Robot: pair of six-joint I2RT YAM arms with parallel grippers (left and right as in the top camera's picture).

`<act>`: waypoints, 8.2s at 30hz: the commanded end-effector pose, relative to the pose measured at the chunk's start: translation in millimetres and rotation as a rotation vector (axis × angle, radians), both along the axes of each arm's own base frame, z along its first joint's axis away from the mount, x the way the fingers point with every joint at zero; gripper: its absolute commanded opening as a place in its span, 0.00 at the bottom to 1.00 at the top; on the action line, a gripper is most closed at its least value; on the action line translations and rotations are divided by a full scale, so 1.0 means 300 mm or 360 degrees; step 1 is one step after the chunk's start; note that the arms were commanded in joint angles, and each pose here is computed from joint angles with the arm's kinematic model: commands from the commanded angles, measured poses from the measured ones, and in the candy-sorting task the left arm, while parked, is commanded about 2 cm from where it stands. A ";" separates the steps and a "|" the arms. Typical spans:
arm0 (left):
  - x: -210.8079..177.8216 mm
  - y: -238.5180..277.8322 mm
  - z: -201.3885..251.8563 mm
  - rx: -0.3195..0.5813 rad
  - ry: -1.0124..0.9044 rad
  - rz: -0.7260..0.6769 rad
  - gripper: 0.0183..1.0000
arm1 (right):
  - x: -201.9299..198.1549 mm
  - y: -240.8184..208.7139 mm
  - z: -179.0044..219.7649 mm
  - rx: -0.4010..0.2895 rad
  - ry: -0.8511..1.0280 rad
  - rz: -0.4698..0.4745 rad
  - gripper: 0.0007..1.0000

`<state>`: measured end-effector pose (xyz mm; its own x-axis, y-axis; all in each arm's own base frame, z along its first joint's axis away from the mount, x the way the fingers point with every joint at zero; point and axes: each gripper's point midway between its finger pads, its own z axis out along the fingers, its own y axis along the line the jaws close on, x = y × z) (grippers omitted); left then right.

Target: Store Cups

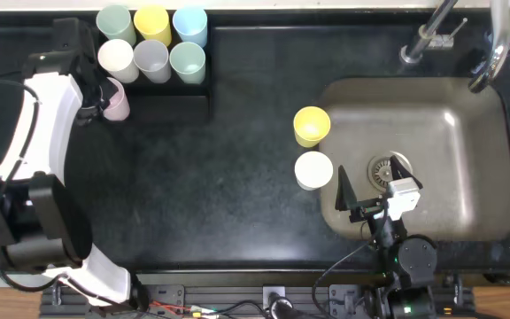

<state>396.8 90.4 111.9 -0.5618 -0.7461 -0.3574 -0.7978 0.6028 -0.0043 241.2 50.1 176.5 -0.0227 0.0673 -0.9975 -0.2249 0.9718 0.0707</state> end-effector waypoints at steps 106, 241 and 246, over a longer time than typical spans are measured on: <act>-0.059 -1.415 -0.101 -0.0313 -0.0028 -0.1629 0.58 | 0.000 0.005 -0.012 0.0000 0.0001 0.0008 1.00; -0.043 -0.301 -0.104 -0.0270 0.0038 0.0926 0.13 | 0.000 0.005 -0.012 0.0000 0.0001 0.0009 1.00; -0.043 -0.303 -0.104 -0.0274 0.0038 0.0927 0.16 | 0.000 0.004 -0.012 -0.0001 0.0001 0.0008 1.00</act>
<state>387.6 -3.3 86.3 -0.0589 -0.9791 -0.1944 -0.9955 0.0722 -0.0619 241.2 50.1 176.4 -0.0231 0.0676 -0.9974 -0.2249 0.9718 0.0711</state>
